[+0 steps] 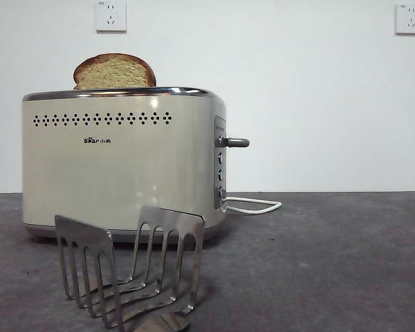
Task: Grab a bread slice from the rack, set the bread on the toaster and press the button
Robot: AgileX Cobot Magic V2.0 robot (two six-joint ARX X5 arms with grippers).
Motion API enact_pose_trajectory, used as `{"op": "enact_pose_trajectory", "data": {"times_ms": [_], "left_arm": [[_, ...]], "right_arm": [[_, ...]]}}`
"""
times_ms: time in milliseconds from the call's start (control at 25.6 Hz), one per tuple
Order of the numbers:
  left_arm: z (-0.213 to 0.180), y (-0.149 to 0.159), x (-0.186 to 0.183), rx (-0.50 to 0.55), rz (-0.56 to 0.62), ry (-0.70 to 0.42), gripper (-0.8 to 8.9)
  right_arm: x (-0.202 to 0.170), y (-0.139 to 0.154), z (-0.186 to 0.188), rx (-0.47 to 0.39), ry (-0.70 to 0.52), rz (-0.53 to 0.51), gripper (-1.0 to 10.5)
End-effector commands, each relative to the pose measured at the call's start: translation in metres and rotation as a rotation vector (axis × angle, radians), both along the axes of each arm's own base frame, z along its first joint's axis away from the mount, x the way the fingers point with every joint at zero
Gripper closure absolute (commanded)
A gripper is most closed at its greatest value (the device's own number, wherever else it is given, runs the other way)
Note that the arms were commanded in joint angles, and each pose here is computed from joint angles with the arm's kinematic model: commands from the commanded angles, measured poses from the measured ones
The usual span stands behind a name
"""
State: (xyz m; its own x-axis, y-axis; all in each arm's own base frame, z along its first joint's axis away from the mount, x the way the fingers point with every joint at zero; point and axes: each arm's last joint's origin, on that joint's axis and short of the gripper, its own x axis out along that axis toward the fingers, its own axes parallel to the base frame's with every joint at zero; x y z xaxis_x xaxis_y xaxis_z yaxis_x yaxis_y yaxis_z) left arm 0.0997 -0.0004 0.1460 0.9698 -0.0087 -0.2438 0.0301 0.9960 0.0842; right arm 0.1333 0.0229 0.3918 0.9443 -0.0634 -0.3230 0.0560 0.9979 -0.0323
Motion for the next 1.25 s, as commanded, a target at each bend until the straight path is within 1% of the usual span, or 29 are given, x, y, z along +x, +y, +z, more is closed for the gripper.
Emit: {"op": "enact_pose_trajectory", "data": {"times_ms": [39,117,195,312,430,586,664,820,1094,1250], "left_arm": [[-0.003,0.000,0.000,0.009,0.001,0.008,8.16],[-0.004,0.000,0.001,0.008,0.001,0.009,8.16],[-0.004,0.000,0.001,0.008,0.001,0.009,8.16],[-0.004,0.000,0.001,0.008,0.001,0.009,8.16],[-0.004,0.000,0.001,0.008,0.001,0.009,8.16],[-0.004,0.000,0.001,0.008,0.001,0.009,8.16],[-0.004,0.000,0.001,0.008,0.001,0.009,8.16],[-0.004,0.000,0.001,0.008,0.001,0.009,8.17],[-0.004,0.000,0.001,0.008,0.001,0.009,8.16],[-0.004,0.000,0.001,0.009,0.001,0.009,8.16]], "right_arm": [[-0.006,-0.001,-0.057,0.080,-0.230,0.027,9.5],[-0.020,-0.005,-0.104,0.112,-0.342,0.070,9.5],[-0.028,-0.009,-0.132,0.114,-0.370,0.068,9.5],[-0.037,-0.016,-0.167,0.101,-0.358,0.027,9.5],[-0.040,-0.020,-0.188,0.073,-0.314,0.055,9.5],[-0.039,-0.021,-0.204,-0.029,-0.261,0.094,9.5],[-0.038,-0.021,-0.210,-0.058,-0.247,0.104,9.5],[-0.038,-0.021,-0.219,-0.049,-0.241,0.107,9.5],[-0.039,-0.021,-0.222,-0.054,-0.254,0.099,9.5],[-0.036,-0.022,-0.232,-0.047,-0.251,0.098,9.5]]}}
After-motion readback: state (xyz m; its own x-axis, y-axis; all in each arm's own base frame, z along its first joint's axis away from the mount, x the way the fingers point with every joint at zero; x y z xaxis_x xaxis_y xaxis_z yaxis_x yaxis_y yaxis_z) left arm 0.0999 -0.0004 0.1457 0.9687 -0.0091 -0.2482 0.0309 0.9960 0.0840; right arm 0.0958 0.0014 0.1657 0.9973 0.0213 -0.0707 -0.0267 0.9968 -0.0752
